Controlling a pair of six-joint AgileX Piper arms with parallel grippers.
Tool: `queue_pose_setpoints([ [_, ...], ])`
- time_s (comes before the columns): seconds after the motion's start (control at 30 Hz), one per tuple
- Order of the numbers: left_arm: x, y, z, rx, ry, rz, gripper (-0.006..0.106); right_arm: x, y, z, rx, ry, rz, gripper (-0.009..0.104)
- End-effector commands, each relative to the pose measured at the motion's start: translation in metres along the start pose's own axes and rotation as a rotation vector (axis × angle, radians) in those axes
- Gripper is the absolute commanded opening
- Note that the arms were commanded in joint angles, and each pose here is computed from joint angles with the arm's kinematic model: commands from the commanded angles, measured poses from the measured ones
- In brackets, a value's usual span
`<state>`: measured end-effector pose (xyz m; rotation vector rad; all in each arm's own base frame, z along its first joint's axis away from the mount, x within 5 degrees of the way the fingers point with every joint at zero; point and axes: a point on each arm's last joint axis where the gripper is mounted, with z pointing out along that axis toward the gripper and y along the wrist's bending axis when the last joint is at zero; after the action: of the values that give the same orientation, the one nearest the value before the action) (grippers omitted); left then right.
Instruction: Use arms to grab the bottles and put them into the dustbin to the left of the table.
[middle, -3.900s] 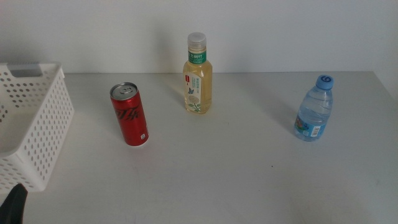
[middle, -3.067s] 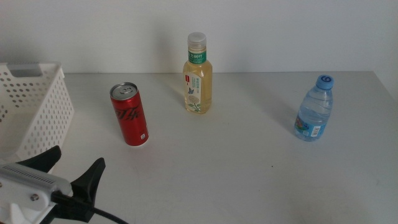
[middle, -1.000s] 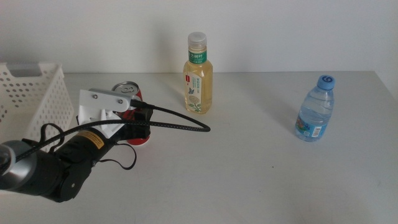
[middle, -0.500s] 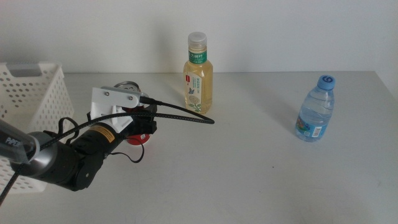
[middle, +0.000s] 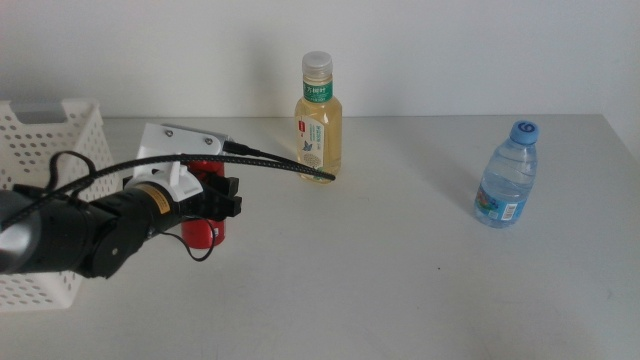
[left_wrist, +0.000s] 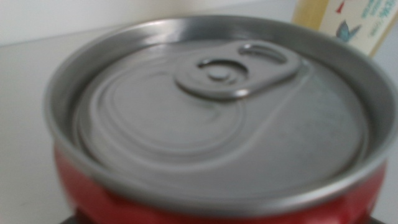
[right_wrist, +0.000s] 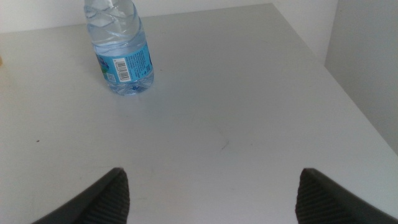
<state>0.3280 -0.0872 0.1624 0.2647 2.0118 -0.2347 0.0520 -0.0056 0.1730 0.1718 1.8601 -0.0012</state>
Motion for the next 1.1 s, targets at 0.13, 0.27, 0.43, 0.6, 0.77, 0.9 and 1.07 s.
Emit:
queue_pose_setpoints([
  [0.13,-0.095,-0.002,-0.049,-0.051,-0.004,0.073,-0.002,-0.008,0.001,-0.002,-0.010,-0.093,-0.025,0.071],
  [0.27,-0.129,0.003,-0.064,-0.128,0.099,0.111,-0.002,-0.008,0.001,-0.002,-0.010,-0.093,-0.025,0.071],
  [0.43,-0.172,0.015,-0.082,-0.195,0.187,0.184,-0.002,-0.008,0.001,-0.002,-0.010,-0.093,-0.025,0.071],
  [0.6,-0.205,0.048,-0.107,-0.208,0.202,0.136,-0.002,-0.008,0.001,-0.002,-0.010,-0.093,-0.025,0.071],
  [0.77,-0.219,0.089,-0.126,-0.237,0.219,0.075,-0.002,-0.008,0.001,-0.002,-0.010,-0.093,-0.025,0.071],
  [0.9,-0.210,0.130,-0.129,-0.306,0.312,0.023,-0.002,-0.008,0.001,-0.002,-0.010,-0.093,-0.025,0.071],
  [1.07,-0.188,0.173,-0.118,-0.360,0.396,-0.038,-0.002,-0.008,0.001,-0.002,-0.010,-0.093,-0.025,0.071],
])
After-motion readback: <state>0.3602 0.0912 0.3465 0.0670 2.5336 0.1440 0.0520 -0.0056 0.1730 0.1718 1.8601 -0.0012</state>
